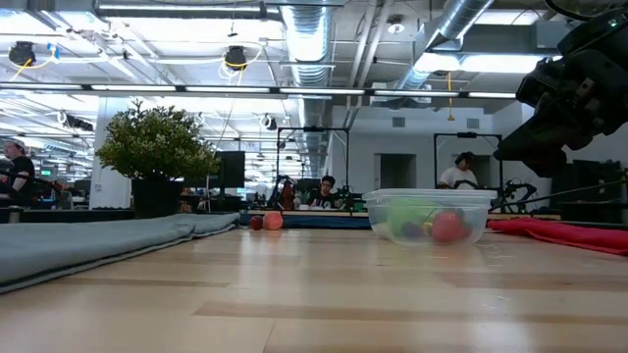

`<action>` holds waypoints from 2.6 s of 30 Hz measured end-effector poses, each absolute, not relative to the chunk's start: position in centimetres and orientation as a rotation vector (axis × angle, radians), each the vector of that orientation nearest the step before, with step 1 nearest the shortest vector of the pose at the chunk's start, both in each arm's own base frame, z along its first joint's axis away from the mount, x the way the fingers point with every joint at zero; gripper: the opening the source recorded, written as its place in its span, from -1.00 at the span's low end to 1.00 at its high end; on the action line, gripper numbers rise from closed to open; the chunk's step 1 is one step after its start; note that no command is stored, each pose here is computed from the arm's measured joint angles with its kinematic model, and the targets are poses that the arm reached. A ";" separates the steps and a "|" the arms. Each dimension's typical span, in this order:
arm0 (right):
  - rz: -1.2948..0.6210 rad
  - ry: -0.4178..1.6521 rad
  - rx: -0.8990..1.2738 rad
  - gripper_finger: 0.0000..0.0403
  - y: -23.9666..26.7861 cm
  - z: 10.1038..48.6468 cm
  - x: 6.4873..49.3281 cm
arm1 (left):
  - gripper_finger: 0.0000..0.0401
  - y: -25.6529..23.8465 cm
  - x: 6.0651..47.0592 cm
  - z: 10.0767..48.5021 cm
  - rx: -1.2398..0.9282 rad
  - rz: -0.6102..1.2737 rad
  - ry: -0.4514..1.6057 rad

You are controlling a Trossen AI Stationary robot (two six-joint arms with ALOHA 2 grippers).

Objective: Pick and placing Produce into tupperware
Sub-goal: Put the red strawberry into the transparent bin

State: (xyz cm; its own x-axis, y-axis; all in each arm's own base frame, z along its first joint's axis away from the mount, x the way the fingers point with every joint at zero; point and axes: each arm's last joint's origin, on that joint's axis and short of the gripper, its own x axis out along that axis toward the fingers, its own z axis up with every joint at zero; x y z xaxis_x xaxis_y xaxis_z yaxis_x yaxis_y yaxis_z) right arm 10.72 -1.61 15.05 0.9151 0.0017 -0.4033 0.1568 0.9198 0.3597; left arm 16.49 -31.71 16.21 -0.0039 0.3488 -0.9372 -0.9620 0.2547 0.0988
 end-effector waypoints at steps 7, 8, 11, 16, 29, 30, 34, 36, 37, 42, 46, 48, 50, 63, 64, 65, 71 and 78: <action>-0.082 0.409 0.397 -0.47 -1.6 15.1 10.7 | 0.32 -30.9 16.7 15.0 -0.707 1.210 1.111; -0.082 0.410 0.397 -0.47 -1.6 15.0 10.7 | 0.32 -30.9 16.8 15.0 -0.705 1.202 1.108; -0.082 0.410 0.398 -0.47 -1.6 15.0 10.7 | 0.32 -30.8 16.7 14.7 -0.704 1.204 1.119; -0.082 0.409 0.397 -0.47 -1.6 15.1 10.7 | 0.32 -30.7 16.4 14.4 -0.713 1.238 1.162; -0.082 0.410 0.397 -0.47 -1.6 15.0 10.7 | -0.21 -31.0 16.9 14.2 -0.724 1.151 1.121; -0.082 0.410 0.398 -0.47 -1.6 15.0 10.7 | -0.27 -31.0 16.9 14.2 -0.723 1.152 1.121; -0.082 0.410 0.397 -0.47 -1.6 15.0 10.7 | -0.47 -30.9 16.9 14.3 -0.720 1.148 1.112; -0.082 0.410 0.397 -0.47 -1.6 15.0 10.7 | -0.53 -30.9 16.9 14.3 -0.719 1.140 1.099; -0.082 0.410 0.397 -0.47 -1.6 15.0 10.7 | -0.57 -30.9 16.9 14.3 -0.718 1.134 1.094; -0.082 0.410 0.397 -0.47 -1.6 15.0 10.7 | -0.74 -31.1 17.1 14.4 -0.703 1.099 1.103; -0.082 0.410 0.397 -0.47 -1.6 15.0 10.7 | -0.90 -31.3 17.3 14.8 -0.693 1.062 1.094; -0.082 0.410 0.398 -0.47 -1.6 15.0 10.7 | -0.97 -31.3 17.3 14.8 -0.680 1.049 1.095; -0.082 0.410 0.398 -0.47 -1.6 15.0 10.7 | -0.98 -31.3 17.3 14.8 -0.678 1.050 1.093; -0.082 0.410 0.398 -0.47 -1.6 15.0 10.7 | -0.40 -31.3 17.2 14.8 -0.703 1.077 1.106; -0.082 0.410 0.398 -0.47 -1.6 15.0 10.7 | -0.33 -31.3 17.3 14.8 -0.701 1.078 1.103; -0.082 0.410 0.397 -0.47 -1.6 15.0 10.7 | -0.26 -31.2 17.3 14.8 -0.694 1.085 1.100; -0.082 0.410 0.398 -0.47 -1.6 15.0 10.7 | 0.09 -30.4 17.5 15.0 -0.643 1.147 1.128; -0.082 0.410 0.397 -0.47 -1.6 15.0 10.7 | 0.26 -29.6 18.9 14.3 -0.621 1.086 1.103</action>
State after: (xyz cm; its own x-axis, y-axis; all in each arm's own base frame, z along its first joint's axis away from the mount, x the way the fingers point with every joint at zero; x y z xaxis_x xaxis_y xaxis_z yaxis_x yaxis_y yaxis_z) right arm 10.72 -1.61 15.05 0.9151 0.0019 -0.4033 0.1565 0.9199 0.3595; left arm 18.90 -29.61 14.35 0.0552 0.3781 -0.9241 -0.9183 0.3825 0.1016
